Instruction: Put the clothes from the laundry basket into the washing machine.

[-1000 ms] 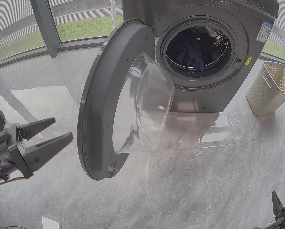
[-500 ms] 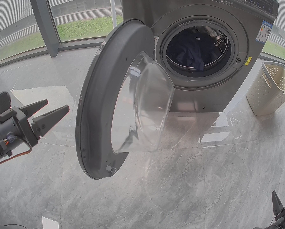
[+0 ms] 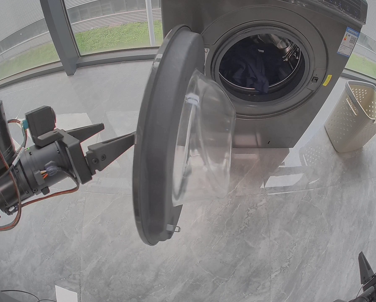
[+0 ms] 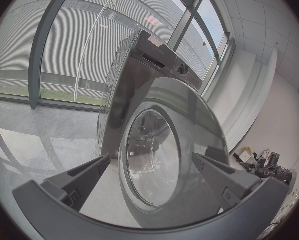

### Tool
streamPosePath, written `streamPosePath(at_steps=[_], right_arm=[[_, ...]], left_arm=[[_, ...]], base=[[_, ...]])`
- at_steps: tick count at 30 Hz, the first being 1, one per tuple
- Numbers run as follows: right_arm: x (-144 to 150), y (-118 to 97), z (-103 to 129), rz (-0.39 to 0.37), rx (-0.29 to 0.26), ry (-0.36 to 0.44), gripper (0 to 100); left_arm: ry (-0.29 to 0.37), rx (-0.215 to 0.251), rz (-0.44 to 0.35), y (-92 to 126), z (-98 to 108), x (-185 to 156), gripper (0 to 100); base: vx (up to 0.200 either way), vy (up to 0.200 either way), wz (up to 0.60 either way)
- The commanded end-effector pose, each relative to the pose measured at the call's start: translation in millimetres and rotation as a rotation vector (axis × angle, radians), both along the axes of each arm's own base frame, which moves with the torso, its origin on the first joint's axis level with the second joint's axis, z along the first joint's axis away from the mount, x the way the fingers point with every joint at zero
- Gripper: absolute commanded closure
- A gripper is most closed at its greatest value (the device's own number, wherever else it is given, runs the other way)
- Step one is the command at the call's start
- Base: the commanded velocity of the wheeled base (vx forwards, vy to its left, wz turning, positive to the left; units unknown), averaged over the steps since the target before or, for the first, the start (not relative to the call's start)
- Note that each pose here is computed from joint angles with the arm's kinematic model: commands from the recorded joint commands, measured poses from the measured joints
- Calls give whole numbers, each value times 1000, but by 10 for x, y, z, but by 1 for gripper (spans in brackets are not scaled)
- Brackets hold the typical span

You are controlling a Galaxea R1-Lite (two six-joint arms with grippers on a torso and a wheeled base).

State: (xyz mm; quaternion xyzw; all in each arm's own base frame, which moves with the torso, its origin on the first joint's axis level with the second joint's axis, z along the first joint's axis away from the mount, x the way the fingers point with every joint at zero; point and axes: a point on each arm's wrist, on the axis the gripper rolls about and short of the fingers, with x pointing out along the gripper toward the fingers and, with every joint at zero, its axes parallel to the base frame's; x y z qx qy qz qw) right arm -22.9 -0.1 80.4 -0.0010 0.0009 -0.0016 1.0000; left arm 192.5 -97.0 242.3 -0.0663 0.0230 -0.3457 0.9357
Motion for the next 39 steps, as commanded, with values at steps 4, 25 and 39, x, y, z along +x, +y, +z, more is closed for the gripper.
streamPosePath(at_steps=[4,25,39], right_arm=[[-2,0,-44,0,-1,-2,0],[-2,0,-44,0,-1,-2,0],[-2,0,-44,0,-1,-2,0]], left_arm=[[7,7,-49,-361,-22,223,0],[-46,-26,-125,-1225,68,834,0],[-144,-111,-101,-1722,220,1351,0]], base=[[0,0,0],[0,0,0],[0,0,0]])
